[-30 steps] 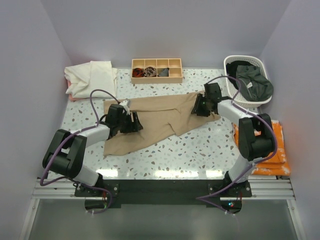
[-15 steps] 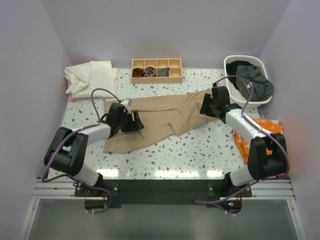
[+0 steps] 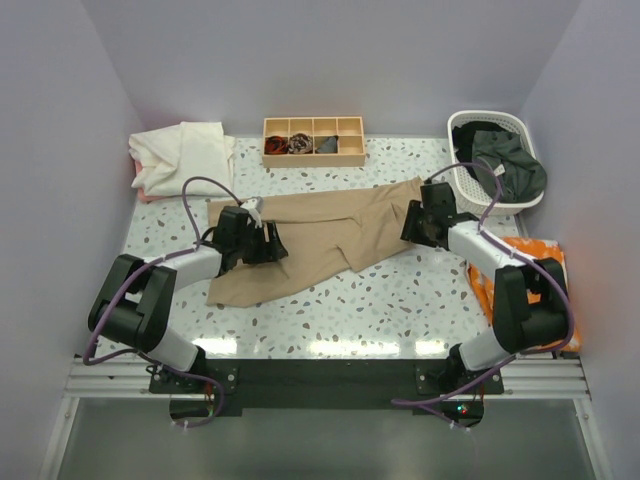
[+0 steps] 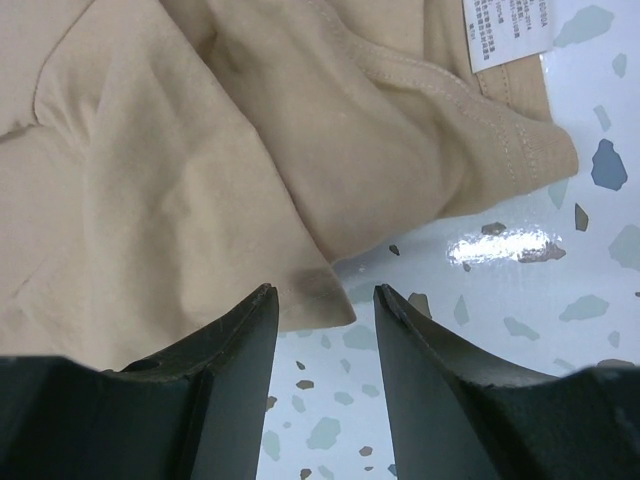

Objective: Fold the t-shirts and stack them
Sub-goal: Grap the side of the flattened tshirt closest away from the robot with both arms

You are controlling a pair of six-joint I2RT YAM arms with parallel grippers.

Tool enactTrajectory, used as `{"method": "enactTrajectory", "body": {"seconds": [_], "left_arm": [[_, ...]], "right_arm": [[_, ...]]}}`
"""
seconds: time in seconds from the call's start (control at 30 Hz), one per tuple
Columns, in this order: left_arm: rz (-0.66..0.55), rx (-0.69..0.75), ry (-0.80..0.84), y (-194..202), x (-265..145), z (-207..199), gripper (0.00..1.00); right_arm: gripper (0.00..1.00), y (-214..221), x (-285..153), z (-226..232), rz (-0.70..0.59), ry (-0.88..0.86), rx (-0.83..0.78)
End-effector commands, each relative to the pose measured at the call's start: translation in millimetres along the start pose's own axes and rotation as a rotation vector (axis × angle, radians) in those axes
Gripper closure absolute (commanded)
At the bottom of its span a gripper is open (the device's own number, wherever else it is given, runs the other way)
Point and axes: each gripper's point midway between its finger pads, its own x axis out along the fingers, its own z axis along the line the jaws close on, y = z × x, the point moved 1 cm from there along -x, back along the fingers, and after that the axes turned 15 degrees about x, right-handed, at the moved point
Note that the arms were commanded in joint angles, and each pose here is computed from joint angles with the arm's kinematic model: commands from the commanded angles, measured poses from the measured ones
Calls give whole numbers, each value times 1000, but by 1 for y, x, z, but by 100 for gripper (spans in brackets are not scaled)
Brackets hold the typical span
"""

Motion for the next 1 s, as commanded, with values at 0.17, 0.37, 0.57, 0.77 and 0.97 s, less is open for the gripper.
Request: {"method": "enactTrajectory", "body": {"seconds": [0.17, 0.37, 0.57, 0.77, 0.97], "left_arm": [[75, 3, -28, 21, -3, 4, 30], [75, 1, -29, 20, -3, 4, 30], [83, 6, -52, 18, -10, 6, 31], [29, 23, -97, -2, -31, 6, 30], [-30, 35, -103, -24, -54, -1, 27]], "right_arm": [[60, 5, 14, 3, 18, -42, 36], [92, 2, 11, 10, 9, -80, 38], [100, 2, -18, 8, -10, -100, 54], [100, 45, -69, -8, 49, -147, 127], [100, 84, -106, -36, 81, -113, 165]]}}
